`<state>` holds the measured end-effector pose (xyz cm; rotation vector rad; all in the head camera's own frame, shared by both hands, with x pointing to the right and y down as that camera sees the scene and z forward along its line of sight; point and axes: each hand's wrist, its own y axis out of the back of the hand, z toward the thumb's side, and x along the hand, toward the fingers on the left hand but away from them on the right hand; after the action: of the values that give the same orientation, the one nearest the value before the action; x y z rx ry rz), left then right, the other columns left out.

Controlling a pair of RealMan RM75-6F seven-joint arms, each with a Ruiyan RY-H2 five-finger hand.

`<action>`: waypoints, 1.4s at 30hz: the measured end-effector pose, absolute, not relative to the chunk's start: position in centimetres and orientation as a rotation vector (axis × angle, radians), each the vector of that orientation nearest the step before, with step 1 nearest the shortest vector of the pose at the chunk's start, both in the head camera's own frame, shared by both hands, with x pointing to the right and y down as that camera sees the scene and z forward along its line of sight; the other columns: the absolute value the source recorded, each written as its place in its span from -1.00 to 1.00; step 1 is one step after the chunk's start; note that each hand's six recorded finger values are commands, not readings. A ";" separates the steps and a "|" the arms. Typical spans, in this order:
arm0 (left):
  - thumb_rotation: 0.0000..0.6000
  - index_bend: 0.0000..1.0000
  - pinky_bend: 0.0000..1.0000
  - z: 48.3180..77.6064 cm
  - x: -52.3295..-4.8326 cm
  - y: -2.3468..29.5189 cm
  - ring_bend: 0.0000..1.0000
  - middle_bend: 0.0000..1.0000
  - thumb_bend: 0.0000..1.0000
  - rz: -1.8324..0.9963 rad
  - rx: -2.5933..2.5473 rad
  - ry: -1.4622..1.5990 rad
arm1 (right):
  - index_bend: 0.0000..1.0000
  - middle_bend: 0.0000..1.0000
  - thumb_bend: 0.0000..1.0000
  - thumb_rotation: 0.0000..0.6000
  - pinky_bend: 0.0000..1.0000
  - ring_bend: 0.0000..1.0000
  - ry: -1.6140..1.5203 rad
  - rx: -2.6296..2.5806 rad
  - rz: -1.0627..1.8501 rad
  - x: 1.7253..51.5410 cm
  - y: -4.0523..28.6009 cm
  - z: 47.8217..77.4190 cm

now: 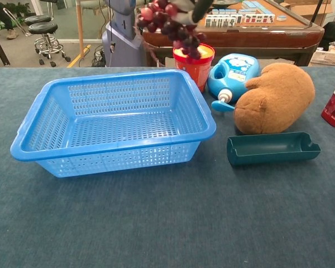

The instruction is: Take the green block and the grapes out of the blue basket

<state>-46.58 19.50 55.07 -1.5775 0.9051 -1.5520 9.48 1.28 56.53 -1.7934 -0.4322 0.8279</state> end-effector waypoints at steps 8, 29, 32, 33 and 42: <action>1.00 -1.00 -0.71 54.9 -45.7 19.5 -0.87 -0.97 -0.40 -1.534 -1.589 0.894 | 0.54 0.14 0.15 1.00 0.50 0.11 -0.405 -1.831 0.977 16.4 3.6 58.7; 1.00 -1.00 -0.71 55.1 -45.6 19.7 -0.87 -0.97 -0.40 -1.551 -1.588 0.884 | -1.00 -0.80 -0.52 1.00 -0.30 -0.78 -0.399 -1.885 1.141 21.1 4.3 62.3; 1.00 -1.00 -0.71 55.0 -45.7 19.7 -0.87 -0.97 -0.40 -1.548 -1.586 0.884 | -1.00 -0.75 -0.52 1.00 -0.30 -0.77 -0.448 -1.871 1.161 22.7 4.2 61.6; 1.00 -1.00 -0.71 55.0 -45.7 19.7 -0.87 -0.97 -0.40 -1.548 -1.585 0.883 | -0.98 -0.71 -0.51 1.00 -0.30 -0.76 -0.461 -1.863 1.167 23.3 4.3 61.4; 1.00 -1.00 -0.71 55.1 -45.6 20.0 -0.87 -0.97 -0.40 -1.541 -1.582 0.870 | -0.68 -0.49 -0.48 1.00 -0.25 -0.56 -0.589 -1.749 1.265 30.5 7.1 58.7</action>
<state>-45.57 20.00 55.08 -1.5819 0.8703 -1.5405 30.54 7.10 58.74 -1.7489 -0.5891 1.2654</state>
